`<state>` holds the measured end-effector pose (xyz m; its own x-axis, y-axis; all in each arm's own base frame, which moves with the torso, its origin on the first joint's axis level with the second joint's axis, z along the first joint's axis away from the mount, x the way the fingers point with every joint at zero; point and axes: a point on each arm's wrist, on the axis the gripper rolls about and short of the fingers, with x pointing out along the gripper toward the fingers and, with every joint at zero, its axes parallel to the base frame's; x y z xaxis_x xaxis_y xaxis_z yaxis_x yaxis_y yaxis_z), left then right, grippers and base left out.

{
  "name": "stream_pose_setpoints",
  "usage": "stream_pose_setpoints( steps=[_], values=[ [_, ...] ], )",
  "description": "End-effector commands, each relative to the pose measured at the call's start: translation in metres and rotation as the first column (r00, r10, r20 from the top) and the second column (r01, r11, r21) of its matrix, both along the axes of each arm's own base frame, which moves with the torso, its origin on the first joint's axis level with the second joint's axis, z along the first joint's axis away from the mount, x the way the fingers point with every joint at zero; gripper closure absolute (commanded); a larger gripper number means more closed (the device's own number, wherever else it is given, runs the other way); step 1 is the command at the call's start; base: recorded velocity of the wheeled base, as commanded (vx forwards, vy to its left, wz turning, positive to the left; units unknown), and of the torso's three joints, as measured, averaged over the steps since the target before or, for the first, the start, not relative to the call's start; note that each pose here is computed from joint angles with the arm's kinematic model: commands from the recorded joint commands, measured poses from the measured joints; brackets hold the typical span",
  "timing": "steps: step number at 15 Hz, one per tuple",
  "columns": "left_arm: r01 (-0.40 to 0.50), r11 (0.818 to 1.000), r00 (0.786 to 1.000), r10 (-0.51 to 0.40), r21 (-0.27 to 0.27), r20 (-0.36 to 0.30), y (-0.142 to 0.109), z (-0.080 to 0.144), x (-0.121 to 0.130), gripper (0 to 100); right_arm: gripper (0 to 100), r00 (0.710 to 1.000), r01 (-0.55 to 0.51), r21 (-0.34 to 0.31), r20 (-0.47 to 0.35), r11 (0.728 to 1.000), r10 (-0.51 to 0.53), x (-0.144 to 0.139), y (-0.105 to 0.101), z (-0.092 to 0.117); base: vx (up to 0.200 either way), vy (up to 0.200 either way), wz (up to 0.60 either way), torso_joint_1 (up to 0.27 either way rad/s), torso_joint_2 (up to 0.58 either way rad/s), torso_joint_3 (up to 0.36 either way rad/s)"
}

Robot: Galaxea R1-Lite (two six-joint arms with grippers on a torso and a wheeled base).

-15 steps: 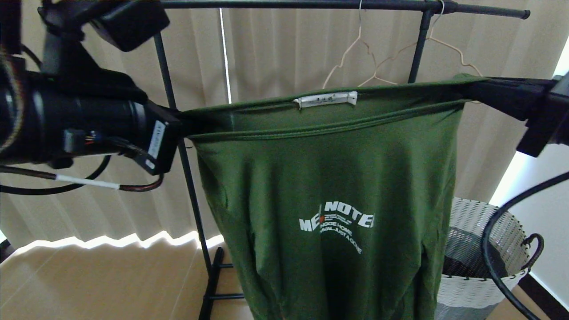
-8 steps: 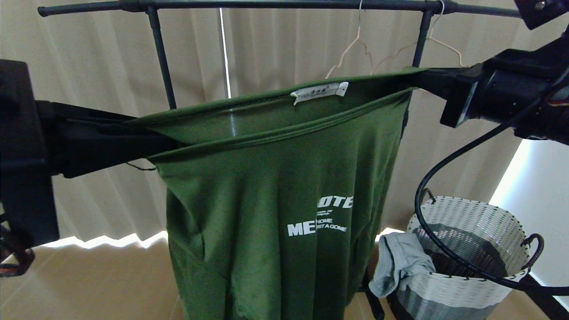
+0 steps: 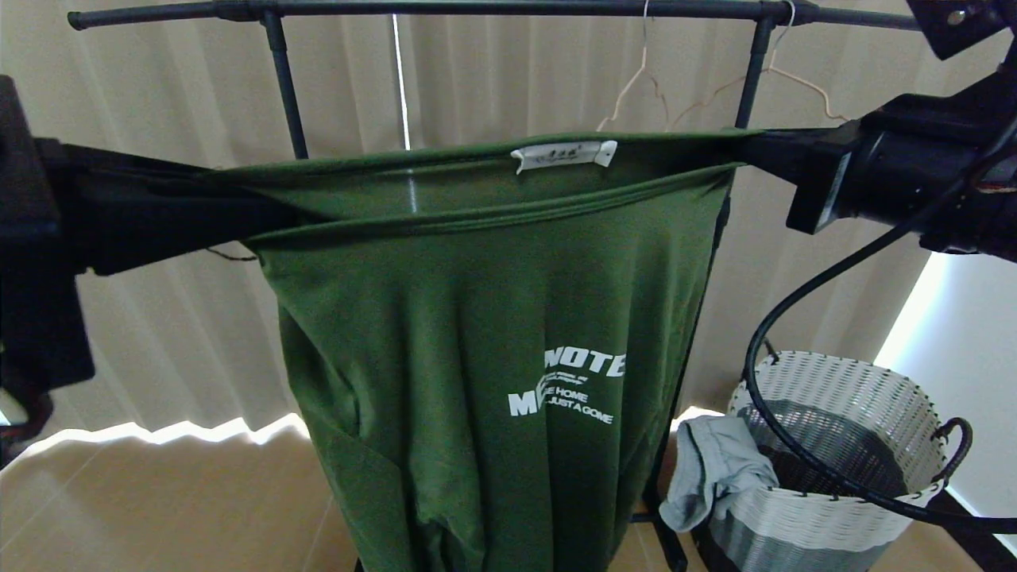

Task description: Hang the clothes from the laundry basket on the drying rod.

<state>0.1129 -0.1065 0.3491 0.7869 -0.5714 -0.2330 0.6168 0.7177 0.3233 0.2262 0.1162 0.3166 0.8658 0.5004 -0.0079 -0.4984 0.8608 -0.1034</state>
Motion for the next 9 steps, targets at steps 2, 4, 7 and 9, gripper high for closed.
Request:
stream_pose_setpoints(
  steps=[2, 4, 7, 9],
  values=[
    [-0.170, 0.985, 0.985, 0.170, -0.007, 0.032, -0.008, 0.003, 0.044, 100, 100, 0.999, 0.001, 0.015, 0.034, 1.000, -0.001, -0.029, -0.015, 0.019, 0.000, 0.000, 0.00, 0.000, 0.00, 0.000],
    [-0.219, 0.976, 0.975, 0.219, -0.007, 0.038, -0.014, -0.001, 0.062, 100, 100, 1.000, -0.002, 0.014, 0.029, 1.000, 0.002, -0.039, -0.019, 0.019, 0.000, 0.000, 0.00, 0.000, 0.00, 0.000],
    [-0.219, 0.975, 0.976, 0.219, 0.019, 0.020, -0.019, -0.015, 0.069, 100, 100, 1.000, -0.013, -0.012, -0.021, 1.000, 0.013, -0.040, -0.018, 0.000, 0.000, 0.000, 0.00, 0.000, 0.00, 0.000],
    [-0.217, 0.976, 0.976, 0.217, 0.013, 0.030, -0.019, -0.016, 0.069, 100, 100, 1.000, -0.022, -0.008, -0.015, 1.000, 0.022, -0.040, -0.016, 0.002, 0.000, 0.000, 0.00, 0.000, 0.00, 0.000]
  ],
)
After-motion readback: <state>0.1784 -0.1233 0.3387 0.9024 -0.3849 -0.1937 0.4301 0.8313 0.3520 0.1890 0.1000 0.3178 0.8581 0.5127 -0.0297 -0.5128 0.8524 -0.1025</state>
